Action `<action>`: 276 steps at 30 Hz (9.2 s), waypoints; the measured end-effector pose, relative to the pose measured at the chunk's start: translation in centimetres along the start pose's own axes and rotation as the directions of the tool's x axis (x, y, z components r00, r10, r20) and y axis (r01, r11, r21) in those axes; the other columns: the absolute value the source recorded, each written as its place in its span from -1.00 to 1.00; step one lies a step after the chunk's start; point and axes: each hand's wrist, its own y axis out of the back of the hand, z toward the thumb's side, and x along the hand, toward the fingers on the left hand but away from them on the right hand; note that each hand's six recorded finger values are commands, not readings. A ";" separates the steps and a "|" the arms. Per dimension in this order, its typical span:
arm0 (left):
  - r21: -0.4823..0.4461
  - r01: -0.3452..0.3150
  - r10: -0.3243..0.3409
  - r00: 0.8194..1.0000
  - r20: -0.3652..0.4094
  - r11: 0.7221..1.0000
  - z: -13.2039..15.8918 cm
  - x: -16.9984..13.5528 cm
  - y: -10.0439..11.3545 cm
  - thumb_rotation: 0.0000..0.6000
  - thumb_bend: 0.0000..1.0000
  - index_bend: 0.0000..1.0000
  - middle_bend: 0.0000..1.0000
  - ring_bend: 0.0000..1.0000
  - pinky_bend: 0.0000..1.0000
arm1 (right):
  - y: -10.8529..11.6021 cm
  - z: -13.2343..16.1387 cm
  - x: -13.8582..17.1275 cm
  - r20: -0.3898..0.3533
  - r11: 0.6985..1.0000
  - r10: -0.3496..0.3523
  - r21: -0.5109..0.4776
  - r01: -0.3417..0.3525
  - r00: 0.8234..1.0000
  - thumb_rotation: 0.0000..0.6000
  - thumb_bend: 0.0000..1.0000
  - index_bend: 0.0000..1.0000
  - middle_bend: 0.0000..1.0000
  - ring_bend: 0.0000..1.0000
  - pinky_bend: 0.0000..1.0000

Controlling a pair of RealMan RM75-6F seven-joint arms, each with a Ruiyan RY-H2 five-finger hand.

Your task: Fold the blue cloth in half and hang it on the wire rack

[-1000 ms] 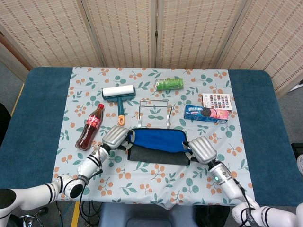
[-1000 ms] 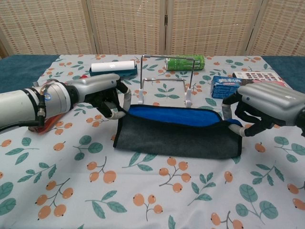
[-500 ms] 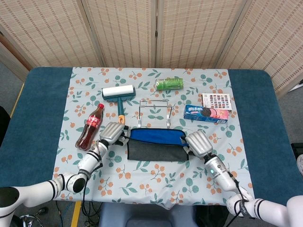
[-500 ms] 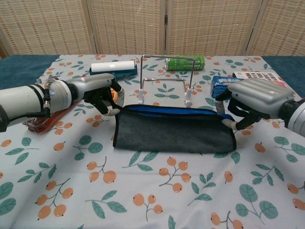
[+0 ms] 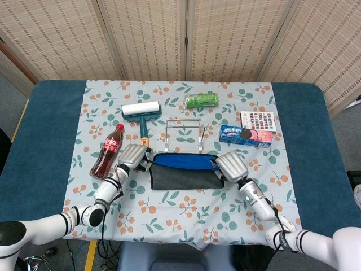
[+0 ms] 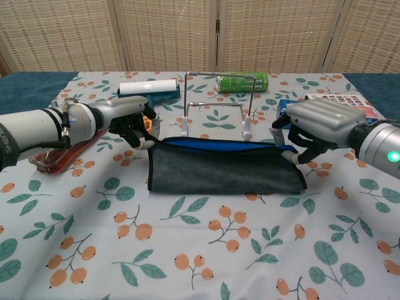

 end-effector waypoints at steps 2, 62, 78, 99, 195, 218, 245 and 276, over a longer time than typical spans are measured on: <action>0.002 -0.001 0.001 1.000 -0.006 1.000 -0.1 0.1 0.0 1.00 -0.14 0.08 0.90 0.65 0.83 | -0.1 -0.1 -0.3 0.004 1.000 0.003 0.004 -0.003 1.000 1.00 -0.13 0.30 0.80 0.80 1.00; 0.138 -0.381 0.396 0.912 -0.110 0.914 -7.7 -14.5 8.0 1.00 -0.41 -0.71 -0.50 -0.58 -0.09 | 4.2 -3.6 5.8 -0.215 0.972 -0.099 0.189 0.140 0.972 1.00 -0.61 -0.26 0.65 0.68 1.00; 0.112 -0.377 0.391 0.906 -0.159 0.919 -9.2 -18.4 7.4 1.00 -0.41 -0.71 -0.52 -0.59 -0.09 | 0.3 -5.2 2.8 -0.252 0.954 -0.012 0.287 0.087 0.968 1.00 -0.76 -0.19 0.71 0.72 1.00; 0.093 -0.378 0.389 0.903 -0.182 0.921 -9.9 -18.8 7.1 1.00 -0.41 -0.75 -0.56 -0.62 -0.09 | -1.3 -2.3 -0.7 -0.302 0.948 0.020 0.308 0.077 0.953 1.00 -0.74 -0.13 0.71 0.72 1.00; 0.129 -0.381 0.400 0.899 -0.177 0.915 -11.0 -21.0 7.6 1.00 -0.41 -0.81 -0.60 -0.64 -0.12 | 21.7 3.9 -3.0 -0.181 0.818 -0.473 0.273 0.506 0.862 1.00 -0.03 0.51 0.83 0.78 1.00; 0.122 -0.372 0.390 0.901 -0.192 0.920 -11.7 -21.4 7.0 1.00 -0.41 -0.82 -0.61 -0.65 -0.12 | 21.9 5.2 -10.2 -0.053 0.814 -0.425 0.416 0.406 0.904 1.00 -0.04 0.53 0.84 0.78 1.00; 0.111 -0.361 0.377 0.902 -0.212 0.926 -12.5 -21.8 6.3 1.00 -0.41 -0.82 -0.61 -0.65 -0.12 | 20.7 3.8 -14.2 0.048 0.799 -0.387 0.516 0.308 0.921 1.00 -0.10 0.53 0.85 0.78 1.00; 0.111 -0.354 0.371 0.896 -0.246 0.929 -13.8 -22.8 6.0 1.00 -0.41 -0.82 -0.62 -0.65 -0.12 | 19.2 3.4 -19.1 0.168 0.851 -0.343 0.473 0.229 0.924 1.00 -0.98 -0.68 0.84 0.77 1.00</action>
